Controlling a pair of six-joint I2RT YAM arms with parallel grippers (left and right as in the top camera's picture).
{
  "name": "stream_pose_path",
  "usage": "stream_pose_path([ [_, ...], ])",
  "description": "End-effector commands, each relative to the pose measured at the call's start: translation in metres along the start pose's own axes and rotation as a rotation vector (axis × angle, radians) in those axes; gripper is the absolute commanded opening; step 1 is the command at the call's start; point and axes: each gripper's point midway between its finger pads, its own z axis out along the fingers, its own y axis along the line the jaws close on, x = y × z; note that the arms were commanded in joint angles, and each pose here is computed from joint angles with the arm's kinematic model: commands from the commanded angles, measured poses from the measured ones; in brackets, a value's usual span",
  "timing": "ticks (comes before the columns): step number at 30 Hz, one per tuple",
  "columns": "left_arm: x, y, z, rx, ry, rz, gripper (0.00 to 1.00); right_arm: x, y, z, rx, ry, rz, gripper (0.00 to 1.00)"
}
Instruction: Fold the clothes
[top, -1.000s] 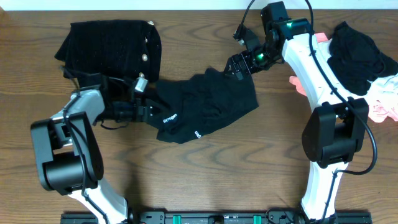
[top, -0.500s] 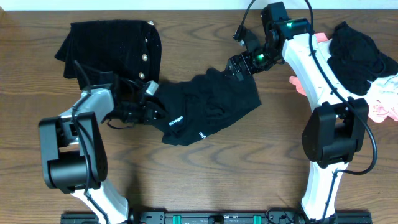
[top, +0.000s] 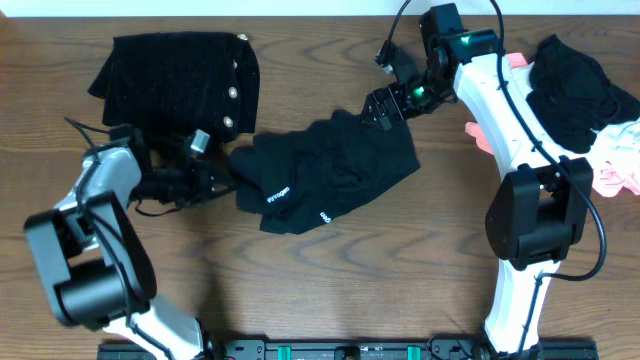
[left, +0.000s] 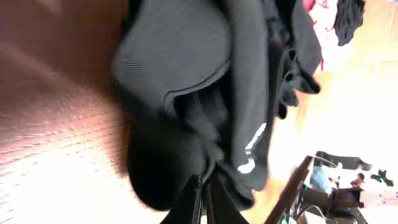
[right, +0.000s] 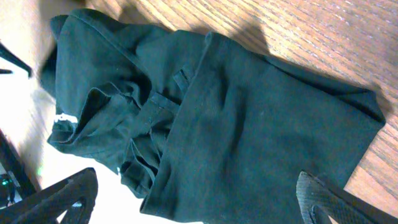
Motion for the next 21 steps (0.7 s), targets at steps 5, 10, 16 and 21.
stream_pose_path([
  [5, -0.016, -0.035, -0.032, -0.037, -0.100, 0.111, 0.06, -0.003, 0.002, -0.005, -0.011, -0.010, -0.012, 0.99],
  [10, -0.012, -0.018, -0.034, -0.142, -0.074, 0.090, 0.52, -0.003, 0.002, -0.005, -0.012, -0.009, -0.012, 0.99],
  [16, -0.010, 0.008, -0.029, -0.267, -0.037, 0.027, 0.68, -0.002, 0.002, -0.005, -0.013, -0.006, -0.010, 0.99],
  [21, -0.010, 0.019, -0.013, -0.328, 0.005, 0.020, 0.70, -0.002, 0.002, -0.005, -0.013, -0.005, -0.009, 0.99],
])
